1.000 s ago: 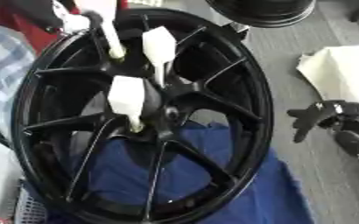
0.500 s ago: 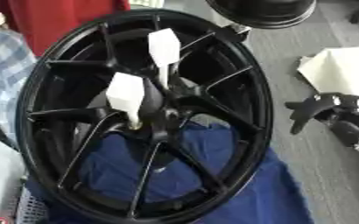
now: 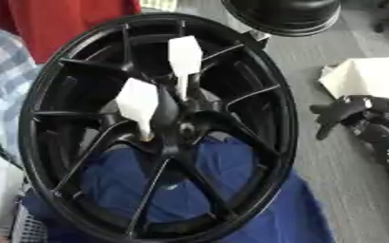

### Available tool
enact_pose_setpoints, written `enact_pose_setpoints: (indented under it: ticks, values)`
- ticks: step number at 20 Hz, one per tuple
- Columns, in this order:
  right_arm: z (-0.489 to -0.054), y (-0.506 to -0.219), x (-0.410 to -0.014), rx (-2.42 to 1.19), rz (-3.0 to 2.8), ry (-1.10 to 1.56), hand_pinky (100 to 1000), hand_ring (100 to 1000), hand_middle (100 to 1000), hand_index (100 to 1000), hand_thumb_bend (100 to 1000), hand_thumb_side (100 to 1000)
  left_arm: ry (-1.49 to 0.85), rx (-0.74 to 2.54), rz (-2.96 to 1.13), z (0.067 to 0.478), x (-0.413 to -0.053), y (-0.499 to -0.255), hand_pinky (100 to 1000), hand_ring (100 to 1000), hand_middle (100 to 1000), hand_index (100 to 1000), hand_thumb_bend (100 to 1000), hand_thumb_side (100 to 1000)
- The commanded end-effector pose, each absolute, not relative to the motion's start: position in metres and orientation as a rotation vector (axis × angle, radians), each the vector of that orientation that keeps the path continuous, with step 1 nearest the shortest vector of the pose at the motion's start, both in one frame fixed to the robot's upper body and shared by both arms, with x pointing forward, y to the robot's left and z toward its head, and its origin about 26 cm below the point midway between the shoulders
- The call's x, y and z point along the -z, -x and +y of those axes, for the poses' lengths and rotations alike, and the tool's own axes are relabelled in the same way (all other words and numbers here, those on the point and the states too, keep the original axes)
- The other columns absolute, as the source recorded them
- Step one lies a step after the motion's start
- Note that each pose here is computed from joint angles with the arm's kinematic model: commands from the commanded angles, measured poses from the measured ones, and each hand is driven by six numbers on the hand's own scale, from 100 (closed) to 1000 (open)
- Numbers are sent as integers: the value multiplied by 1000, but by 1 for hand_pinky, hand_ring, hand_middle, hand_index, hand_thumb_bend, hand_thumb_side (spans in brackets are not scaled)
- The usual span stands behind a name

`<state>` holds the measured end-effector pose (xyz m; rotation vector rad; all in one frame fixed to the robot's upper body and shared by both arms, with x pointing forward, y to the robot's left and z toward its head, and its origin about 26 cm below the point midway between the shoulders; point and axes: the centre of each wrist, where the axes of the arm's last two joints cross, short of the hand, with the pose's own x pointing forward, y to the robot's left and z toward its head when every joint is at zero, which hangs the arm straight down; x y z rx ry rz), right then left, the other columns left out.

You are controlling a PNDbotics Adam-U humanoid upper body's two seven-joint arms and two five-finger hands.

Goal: Pull the pin out of the wheel hub.

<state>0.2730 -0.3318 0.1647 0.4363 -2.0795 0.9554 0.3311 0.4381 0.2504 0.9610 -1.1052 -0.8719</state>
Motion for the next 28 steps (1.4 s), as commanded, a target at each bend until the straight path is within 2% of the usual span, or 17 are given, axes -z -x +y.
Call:
enact_pose_setpoints:
  ticks: [1, 3, 5, 6, 7, 8, 9, 10, 11, 14, 18, 19, 20, 23, 28]
  values:
    - [-332, -271, -173, -970, -2100, -426, 1000, 641, 700, 750, 100, 529, -1009, 900, -1036, 449, -256, -328, 988, 920, 895, 954, 359, 1000]
    - [-331, -271, -173, -967, -2099, -426, 1000, 640, 699, 750, 100, 528, -1014, 924, -1026, 448, -259, -328, 984, 917, 893, 950, 316, 1000]
    - [-331, -271, -173, -965, -2096, -427, 1000, 639, 698, 749, 100, 528, -1001, 947, -1054, 442, -266, -329, 975, 910, 889, 946, 219, 1000]
    - [-331, -271, -173, -964, -2095, -427, 1000, 639, 698, 749, 100, 528, -994, 948, -1076, 440, -271, -329, 965, 901, 882, 940, 137, 1000]
    - [-331, -271, -173, -962, -2094, -427, 1000, 638, 698, 749, 100, 532, -988, 938, -1114, 436, -277, -328, 913, 854, 840, 902, 100, 972]
    - [-332, -271, -173, -960, -2095, -428, 1000, 638, 697, 748, 100, 530, -971, 918, -1201, 429, -285, -328, 837, 786, 769, 840, 100, 763]
    - [-332, -271, -173, -959, -2097, -428, 1000, 638, 697, 748, 100, 530, -948, 890, -1286, 423, -290, -327, 837, 786, 769, 840, 100, 763]
    - [-332, -271, -173, -957, -2099, -430, 1000, 639, 697, 748, 100, 531, -905, 858, -1424, 412, -296, -325, 754, 698, 664, 765, 100, 605]
    - [-331, -271, -173, -956, -2103, -433, 1000, 639, 697, 748, 100, 531, -851, 815, -1556, 401, -300, -324, 725, 660, 625, 738, 100, 561]
    - [-330, -272, -175, -958, -2107, -447, 1000, 639, 698, 748, 100, 531, -652, 648, -1845, 370, -299, -321, 698, 631, 600, 724, 100, 576]
    - [-329, -274, -177, -965, -2115, -465, 1000, 639, 698, 748, 100, 527, -434, 472, -2013, 335, -287, -316, 690, 629, 597, 723, 100, 604]
    - [-329, -274, -178, -965, -2118, -467, 1000, 639, 698, 748, 100, 526, -393, 442, -2038, 328, -283, -314, 689, 628, 596, 724, 100, 571]
    - [-329, -274, -178, -964, -2121, -468, 1000, 639, 698, 748, 100, 525, -356, 415, -2058, 321, -280, -312, 690, 629, 597, 725, 100, 622]
    - [-328, -274, -179, -963, -2130, -473, 1000, 639, 698, 748, 100, 522, -255, 375, -2062, 305, -267, -311, 690, 633, 600, 731, 100, 673]
    - [-327, -275, -180, -966, -2143, -484, 1000, 640, 698, 749, 100, 517, -174, 299, -2087, 292, -255, -315, 689, 634, 599, 728, 100, 672]
